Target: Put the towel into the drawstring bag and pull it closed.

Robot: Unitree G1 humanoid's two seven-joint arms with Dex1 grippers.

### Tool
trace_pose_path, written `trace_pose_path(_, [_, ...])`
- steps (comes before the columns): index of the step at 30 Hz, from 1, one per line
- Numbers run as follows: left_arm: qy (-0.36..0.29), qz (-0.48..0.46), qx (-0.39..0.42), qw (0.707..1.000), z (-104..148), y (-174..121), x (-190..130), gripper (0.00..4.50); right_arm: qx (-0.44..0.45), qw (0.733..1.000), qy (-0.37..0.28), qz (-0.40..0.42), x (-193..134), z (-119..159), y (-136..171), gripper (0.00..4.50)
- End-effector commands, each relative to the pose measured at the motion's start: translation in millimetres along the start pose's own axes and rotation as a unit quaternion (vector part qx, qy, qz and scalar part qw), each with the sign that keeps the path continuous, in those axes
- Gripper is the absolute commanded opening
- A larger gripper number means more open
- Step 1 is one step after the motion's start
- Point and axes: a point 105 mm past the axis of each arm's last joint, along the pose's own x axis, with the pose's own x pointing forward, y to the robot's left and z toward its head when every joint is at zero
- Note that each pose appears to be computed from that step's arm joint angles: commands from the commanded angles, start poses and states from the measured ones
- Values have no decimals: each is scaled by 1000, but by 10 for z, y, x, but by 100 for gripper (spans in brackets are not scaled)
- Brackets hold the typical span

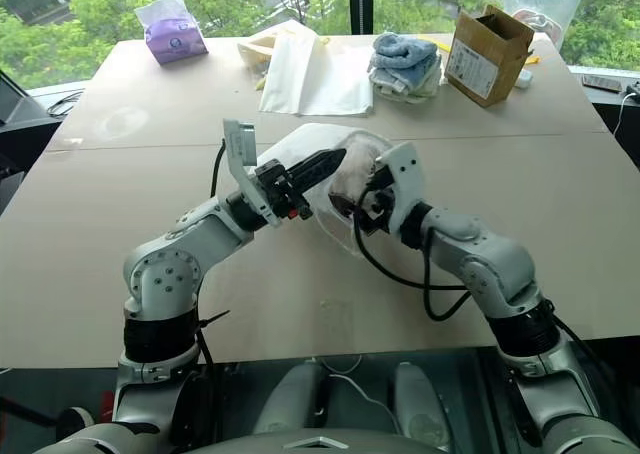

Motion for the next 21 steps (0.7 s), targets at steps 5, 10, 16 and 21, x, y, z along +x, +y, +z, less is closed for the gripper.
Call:
trace_pose_path(5, [-39,14,18,999,184,59,48,0,38,993,-58,98,-500,433,206,409])
trace_pose_path(10, [-39,9,16,999,180,50,54,0,-22,998,-60,-13,-618,460,-167,409])
trace_pose_path(16, [-35,1,14,999,158,26,68,0,-134,987,36,-79,-547,10,-384,409])
trace_pose_path(21, [-37,1,16,999,171,28,56,0,-232,961,91,-122,-598,-246,-626,409])
